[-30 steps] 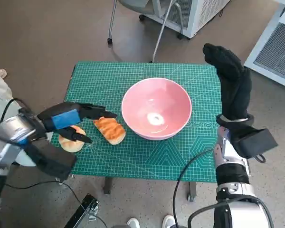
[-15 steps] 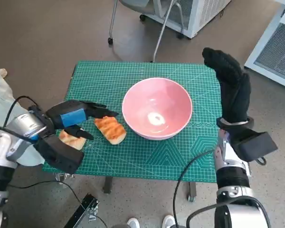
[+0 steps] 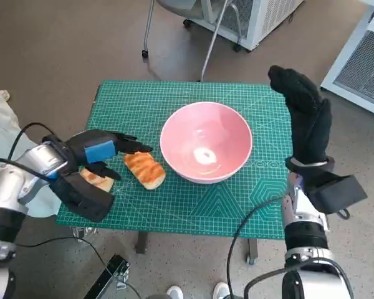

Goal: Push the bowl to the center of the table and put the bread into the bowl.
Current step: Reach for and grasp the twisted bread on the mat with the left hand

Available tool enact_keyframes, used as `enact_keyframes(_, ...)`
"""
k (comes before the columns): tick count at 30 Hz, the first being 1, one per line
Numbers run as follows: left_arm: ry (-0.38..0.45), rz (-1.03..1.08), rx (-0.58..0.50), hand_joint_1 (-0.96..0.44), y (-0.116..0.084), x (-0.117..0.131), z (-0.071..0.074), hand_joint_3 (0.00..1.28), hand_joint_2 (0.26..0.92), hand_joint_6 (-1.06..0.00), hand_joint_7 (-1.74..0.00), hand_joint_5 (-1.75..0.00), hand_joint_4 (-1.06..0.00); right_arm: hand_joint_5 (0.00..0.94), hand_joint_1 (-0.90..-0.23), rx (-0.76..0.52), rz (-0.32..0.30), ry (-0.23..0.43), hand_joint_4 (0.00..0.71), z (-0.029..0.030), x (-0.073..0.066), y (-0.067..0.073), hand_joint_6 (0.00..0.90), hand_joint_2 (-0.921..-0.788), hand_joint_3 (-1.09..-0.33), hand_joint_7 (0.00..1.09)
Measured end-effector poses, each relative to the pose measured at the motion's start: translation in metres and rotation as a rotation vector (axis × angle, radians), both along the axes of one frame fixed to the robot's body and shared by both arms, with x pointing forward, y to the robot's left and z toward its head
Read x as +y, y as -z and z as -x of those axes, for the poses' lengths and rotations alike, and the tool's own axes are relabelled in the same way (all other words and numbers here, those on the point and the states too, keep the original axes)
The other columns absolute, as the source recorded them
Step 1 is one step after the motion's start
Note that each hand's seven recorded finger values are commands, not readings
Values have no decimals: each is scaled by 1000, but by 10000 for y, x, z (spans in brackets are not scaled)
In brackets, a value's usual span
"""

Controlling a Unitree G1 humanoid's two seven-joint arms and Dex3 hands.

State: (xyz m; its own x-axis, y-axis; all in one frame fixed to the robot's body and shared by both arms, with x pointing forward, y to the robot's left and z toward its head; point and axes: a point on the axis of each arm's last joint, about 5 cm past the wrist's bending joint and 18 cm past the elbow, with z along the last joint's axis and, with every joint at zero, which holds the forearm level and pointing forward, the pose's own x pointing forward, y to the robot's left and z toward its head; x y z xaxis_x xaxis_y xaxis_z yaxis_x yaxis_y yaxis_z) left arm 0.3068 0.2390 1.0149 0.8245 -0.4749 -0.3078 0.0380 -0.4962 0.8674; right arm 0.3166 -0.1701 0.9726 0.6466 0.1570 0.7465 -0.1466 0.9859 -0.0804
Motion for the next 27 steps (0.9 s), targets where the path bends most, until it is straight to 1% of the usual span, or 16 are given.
enact_keyframes(9, 39, -110, 17, -113, 141, -161, -97, 12, 840, -559, -13, -5, -401, 17, -556, 6, -11, -6, 377, 6, 22, 21, 17, -921, -785, 853)
enact_keyframes(12, 48, -139, 21, -76, 186, -202, -136, 28, 879, -565, -14, -14, -422, 17, -560, 8, -14, -7, 377, 7, 29, 26, 18, -921, -784, 851)
enact_keyframes(14, 51, -151, 16, -26, 207, -227, -167, 74, 904, -577, -18, -21, -444, 17, -560, 9, -15, -7, 377, 8, 27, 28, 19, -921, -783, 850)
enact_keyframes(17, 66, -161, 5, 43, 242, -256, -209, 163, 915, -616, -34, -40, -496, 17, -555, 11, -15, -9, 377, 10, 26, 35, 21, -921, -783, 848)
enact_keyframes(20, 84, -157, -1, 81, 294, -277, -233, 209, 919, -654, -49, -54, -541, 17, -553, 13, -16, -10, 378, 17, 20, 46, 25, -921, -782, 845)
enact_keyframes(24, 114, -154, -6, 111, 366, -304, -250, 235, 921, -705, -70, -72, -594, 17, -552, 18, -20, -7, 378, 29, 9, 67, 28, -921, -781, 841)
enact_keyframes(27, 124, -146, -7, 115, 394, -309, -263, 239, 921, -766, -97, -95, -655, 17, -553, 21, -28, -6, 378, 33, 6, 78, 31, -921, -780, 836)
